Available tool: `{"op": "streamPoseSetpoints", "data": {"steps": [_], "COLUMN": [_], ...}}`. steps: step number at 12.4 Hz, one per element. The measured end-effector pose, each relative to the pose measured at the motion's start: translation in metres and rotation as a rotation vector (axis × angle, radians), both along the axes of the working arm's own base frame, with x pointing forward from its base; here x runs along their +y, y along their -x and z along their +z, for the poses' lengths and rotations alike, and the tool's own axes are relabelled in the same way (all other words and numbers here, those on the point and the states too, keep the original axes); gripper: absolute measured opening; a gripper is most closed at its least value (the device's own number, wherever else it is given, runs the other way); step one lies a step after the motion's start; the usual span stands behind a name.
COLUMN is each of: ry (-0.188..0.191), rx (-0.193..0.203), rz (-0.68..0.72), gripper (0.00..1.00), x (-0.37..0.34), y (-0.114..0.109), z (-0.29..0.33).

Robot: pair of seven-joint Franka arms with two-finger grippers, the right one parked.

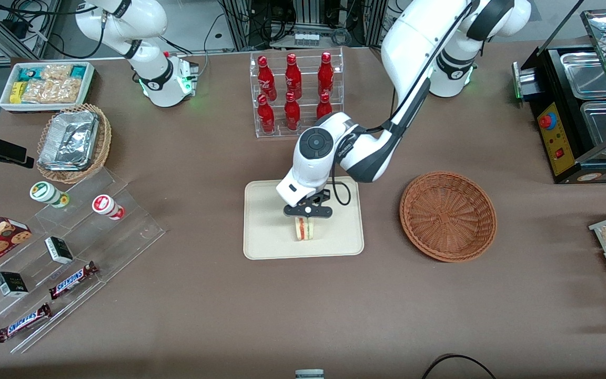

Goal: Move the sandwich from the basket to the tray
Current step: 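Lower the sandwich onto the tray and open the left gripper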

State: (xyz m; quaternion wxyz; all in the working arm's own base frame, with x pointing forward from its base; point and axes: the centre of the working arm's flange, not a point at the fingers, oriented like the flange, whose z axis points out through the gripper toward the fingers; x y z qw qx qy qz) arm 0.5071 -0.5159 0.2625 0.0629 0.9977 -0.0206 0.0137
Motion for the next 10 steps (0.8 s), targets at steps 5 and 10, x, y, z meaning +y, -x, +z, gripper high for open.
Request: {"op": "streamPoseSetpoints", "data": {"steps": [5, 10], "ry": [0.009, -0.004], "rx": [-0.003, 0.002], "rz": [-0.015, -0.014], "gripper": [0.16, 0.69], "x": [-0.010, -0.010], "y": [0.008, 0.003], "z": [-0.023, 0.004]}}
